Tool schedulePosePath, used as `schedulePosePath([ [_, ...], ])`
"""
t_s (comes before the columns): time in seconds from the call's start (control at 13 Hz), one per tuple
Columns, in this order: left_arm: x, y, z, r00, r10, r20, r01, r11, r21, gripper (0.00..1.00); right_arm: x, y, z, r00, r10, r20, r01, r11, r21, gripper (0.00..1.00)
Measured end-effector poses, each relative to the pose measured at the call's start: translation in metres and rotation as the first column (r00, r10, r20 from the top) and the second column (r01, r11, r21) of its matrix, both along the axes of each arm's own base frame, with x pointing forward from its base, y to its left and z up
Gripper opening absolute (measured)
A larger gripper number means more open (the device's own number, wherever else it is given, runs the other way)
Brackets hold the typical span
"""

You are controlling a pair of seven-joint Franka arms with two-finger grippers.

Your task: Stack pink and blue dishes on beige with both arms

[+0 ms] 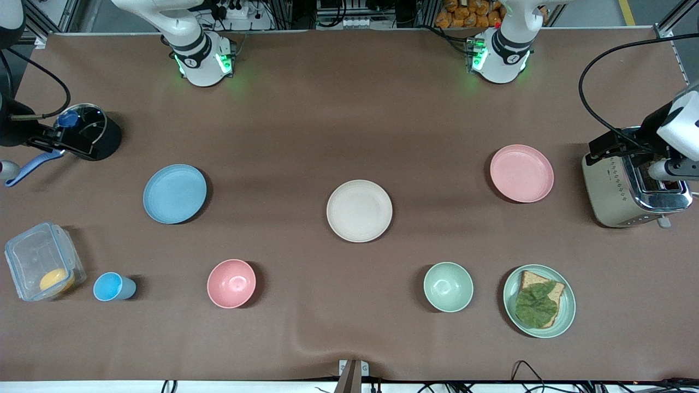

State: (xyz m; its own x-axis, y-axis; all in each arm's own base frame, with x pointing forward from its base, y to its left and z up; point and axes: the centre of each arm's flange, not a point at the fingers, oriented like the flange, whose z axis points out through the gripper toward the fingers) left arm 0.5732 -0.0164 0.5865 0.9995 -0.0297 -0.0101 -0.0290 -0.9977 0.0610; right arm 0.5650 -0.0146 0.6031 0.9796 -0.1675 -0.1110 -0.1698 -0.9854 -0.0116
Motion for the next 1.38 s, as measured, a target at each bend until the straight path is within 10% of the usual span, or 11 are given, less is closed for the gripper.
schedulePosePath([
  [0.31, 0.0, 0.0, 0.0, 1.0, 0.0, 0.0, 0.0, 1.0, 0.0, 1.0, 0.003, 0.0, -0.01, 1.0, 0.004, -0.019, -0.004, 1.0, 0.0, 1.0],
  [0.85, 0.0, 0.0, 0.0, 1.0, -0.001, -0.001, 0.001, 1.0, 0.0, 1.0, 0.05, -0.039, -0.157, 0.977, 0.089, -0.196, -0.085, 0.996, 0.029, 1.0],
  [1.38, -0.001, -0.003, -0.002, 1.0, -0.006, -0.005, 0.006, 1.0, 0.0, 1.0, 0.023, -0.142, -0.291, 0.986, 0.142, -0.084, -0.131, 0.984, 0.116, 1.0],
])
